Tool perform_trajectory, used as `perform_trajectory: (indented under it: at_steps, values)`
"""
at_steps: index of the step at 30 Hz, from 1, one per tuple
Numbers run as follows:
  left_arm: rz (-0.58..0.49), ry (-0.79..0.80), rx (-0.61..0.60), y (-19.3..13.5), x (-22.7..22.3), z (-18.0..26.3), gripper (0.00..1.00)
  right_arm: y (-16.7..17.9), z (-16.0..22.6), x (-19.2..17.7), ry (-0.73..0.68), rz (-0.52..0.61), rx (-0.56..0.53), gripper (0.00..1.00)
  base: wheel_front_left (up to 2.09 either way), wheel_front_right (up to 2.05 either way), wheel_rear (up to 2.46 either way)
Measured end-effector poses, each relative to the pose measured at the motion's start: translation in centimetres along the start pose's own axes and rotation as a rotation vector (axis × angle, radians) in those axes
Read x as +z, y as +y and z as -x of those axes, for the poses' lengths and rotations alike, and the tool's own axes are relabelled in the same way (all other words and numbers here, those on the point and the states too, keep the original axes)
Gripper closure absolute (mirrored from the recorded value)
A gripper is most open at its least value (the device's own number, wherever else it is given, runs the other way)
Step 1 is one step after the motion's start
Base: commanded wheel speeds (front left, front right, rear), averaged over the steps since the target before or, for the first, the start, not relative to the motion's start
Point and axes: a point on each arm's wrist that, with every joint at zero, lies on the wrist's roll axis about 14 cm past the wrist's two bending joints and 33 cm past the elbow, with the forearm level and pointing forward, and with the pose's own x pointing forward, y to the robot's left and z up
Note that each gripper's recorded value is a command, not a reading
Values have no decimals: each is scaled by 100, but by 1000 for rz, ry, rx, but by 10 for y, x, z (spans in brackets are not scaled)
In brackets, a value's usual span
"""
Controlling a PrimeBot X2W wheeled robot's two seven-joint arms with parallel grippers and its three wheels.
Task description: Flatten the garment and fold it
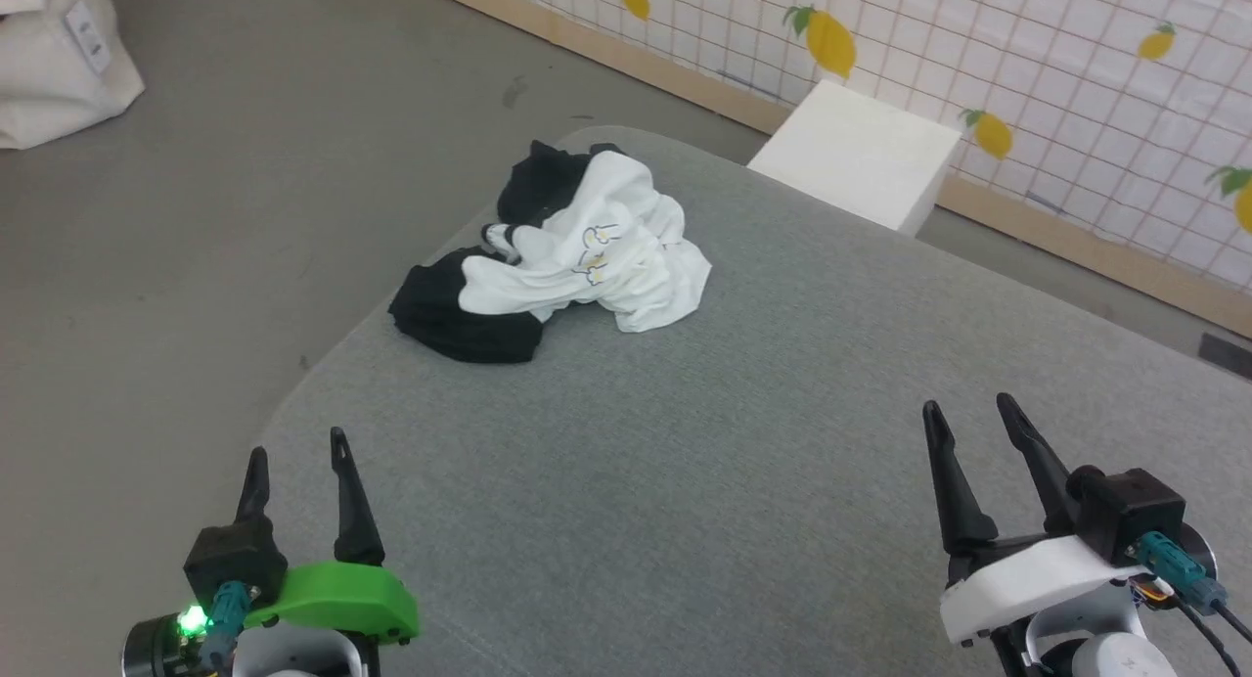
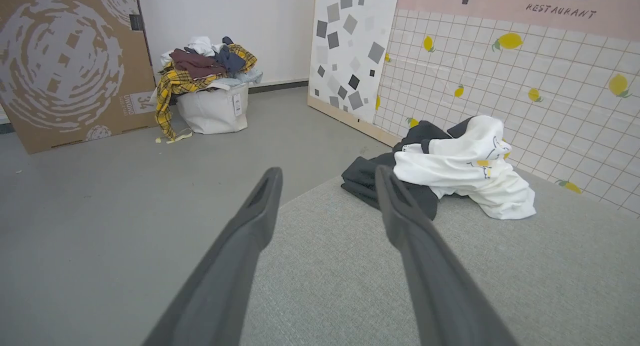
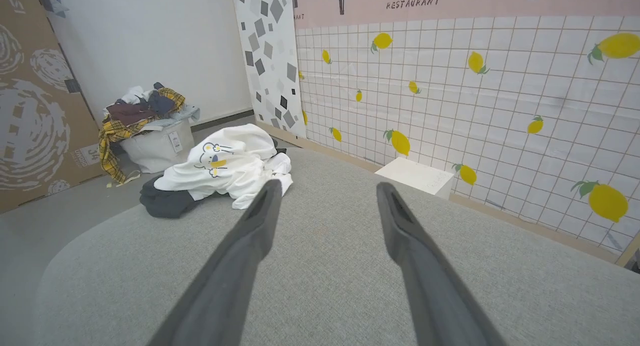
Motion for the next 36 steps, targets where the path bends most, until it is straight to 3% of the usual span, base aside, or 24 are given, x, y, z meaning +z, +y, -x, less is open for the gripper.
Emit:
perform_trajectory:
  at_steps: [20, 24, 32, 36]
  values:
    - [46, -18, 117, 36, 4, 15, 0, 32, -18, -10, 1, -54, 96, 0, 0, 0, 0]
    - [85, 3, 32, 20, 7, -3, 0, 32, -24, -11, 0, -57, 102, 0, 0, 0, 0]
    - [60, -51, -217, -45, 75, -105, 0, 15, -50, 7, -67, -32, 86, 0, 0, 0, 0]
    - [16, 21, -308, -78, 86, -151, 0, -6, -58, 0, -73, -51, 44, 0, 0, 0, 0]
